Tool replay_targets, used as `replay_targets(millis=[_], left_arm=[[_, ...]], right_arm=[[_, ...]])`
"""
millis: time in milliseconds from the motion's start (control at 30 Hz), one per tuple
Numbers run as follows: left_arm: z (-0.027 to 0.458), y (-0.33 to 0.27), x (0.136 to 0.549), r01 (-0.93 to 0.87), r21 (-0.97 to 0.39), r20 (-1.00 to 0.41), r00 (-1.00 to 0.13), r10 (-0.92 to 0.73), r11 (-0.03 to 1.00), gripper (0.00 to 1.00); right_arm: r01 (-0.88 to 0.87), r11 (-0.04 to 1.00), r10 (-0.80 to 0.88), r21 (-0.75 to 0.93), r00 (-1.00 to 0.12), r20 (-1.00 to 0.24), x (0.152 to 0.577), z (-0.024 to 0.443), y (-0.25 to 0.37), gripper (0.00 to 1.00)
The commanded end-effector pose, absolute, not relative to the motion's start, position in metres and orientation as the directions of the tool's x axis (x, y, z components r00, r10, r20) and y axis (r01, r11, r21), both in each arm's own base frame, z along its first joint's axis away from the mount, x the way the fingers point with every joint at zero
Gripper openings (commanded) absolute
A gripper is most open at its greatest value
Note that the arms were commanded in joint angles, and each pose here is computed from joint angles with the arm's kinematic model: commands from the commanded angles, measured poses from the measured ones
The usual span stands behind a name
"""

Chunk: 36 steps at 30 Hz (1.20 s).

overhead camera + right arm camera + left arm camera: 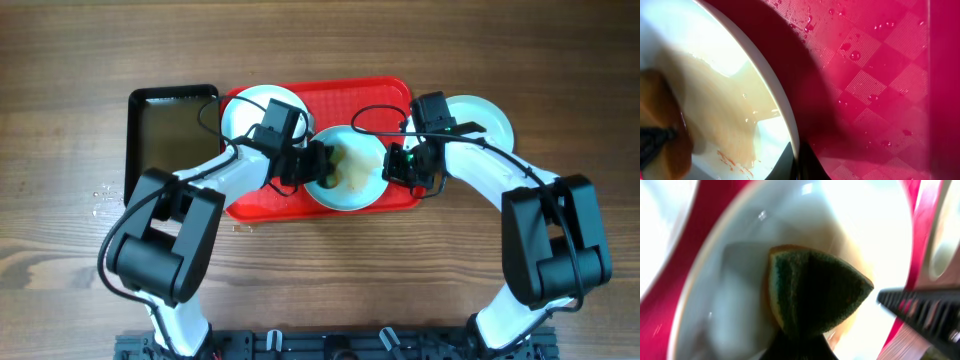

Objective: Clean dirty plates on tray and stack at the side
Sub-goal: 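Scrub the right plate with the sponge in the left gripper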

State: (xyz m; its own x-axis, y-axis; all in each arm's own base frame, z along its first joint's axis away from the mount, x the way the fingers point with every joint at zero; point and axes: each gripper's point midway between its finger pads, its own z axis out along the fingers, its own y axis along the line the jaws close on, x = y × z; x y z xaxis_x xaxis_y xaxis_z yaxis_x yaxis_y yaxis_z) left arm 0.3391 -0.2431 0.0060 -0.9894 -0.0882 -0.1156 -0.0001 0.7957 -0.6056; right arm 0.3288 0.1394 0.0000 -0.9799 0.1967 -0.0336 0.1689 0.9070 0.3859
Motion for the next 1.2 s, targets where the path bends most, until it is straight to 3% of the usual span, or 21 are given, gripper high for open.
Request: replay_targets(millis=[0, 133, 333, 433, 600, 767, 900, 967, 1067, 1167], left_arm=[[0.007, -0.254, 0.319, 0.137, -0.625, -0.154, -0.987, 0.051, 0.768, 0.04], [0.017, -0.296, 0.314, 0.132, -0.662, -0.173, -0.985, 0.020, 0.738, 0.04], [-0.010, -0.320, 0.291, 0.095, -0.569, -0.164, -0.987, 0.000, 0.817, 0.04], [-0.021, -0.272, 0.331, -0.005, -0.464, -0.231, -0.965, -0.126, 0.886, 0.04], [-0.029, -0.202, 0.351, -0.189, -0.409, -0.158, -0.949, -0.273, 0.893, 0.04], [-0.011, -0.192, 0.390, -0.026, -0.426, -0.329, -0.927, -0.181, 0.904, 0.04], [0.039, -0.224, 0.405, 0.085, -0.565, -0.379, -0.910, -0.167, 0.821, 0.04], [0.050, -0.237, 0.388, 0.043, -0.636, -0.287, -0.940, -0.184, 0.771, 0.04], [0.025, -0.243, 0.345, -0.079, -0.594, -0.102, -0.980, -0.173, 0.800, 0.04], [0.010, -0.270, 0.302, -0.034, -0.546, -0.032, -0.998, -0.062, 0.837, 0.04]], right_arm=[[0.162, 0.921, 0.177, 0.354, -0.984, -0.008, 0.320, -0.013, 0.136, 0.04], [0.164, 0.921, 0.177, 0.354, -0.984, -0.005, 0.319, -0.013, 0.136, 0.04], [0.164, 0.921, 0.177, 0.354, -0.984, -0.005, 0.319, -0.013, 0.136, 0.04], [0.163, 0.921, 0.176, 0.353, -0.984, -0.006, 0.319, -0.013, 0.136, 0.04], [0.161, 0.921, 0.176, 0.355, -0.984, -0.010, 0.320, -0.013, 0.136, 0.04], [0.159, 0.920, 0.177, 0.358, -0.984, -0.016, 0.322, -0.012, 0.137, 0.04], [0.160, 0.920, 0.177, 0.356, -0.984, -0.014, 0.321, -0.012, 0.136, 0.04], [0.162, 0.920, 0.178, 0.357, -0.984, -0.013, 0.321, -0.012, 0.136, 0.04], [0.162, 0.920, 0.178, 0.357, -0.984, -0.012, 0.321, -0.012, 0.136, 0.04], [0.164, 0.920, 0.178, 0.355, -0.984, -0.008, 0.320, -0.013, 0.136, 0.04]])
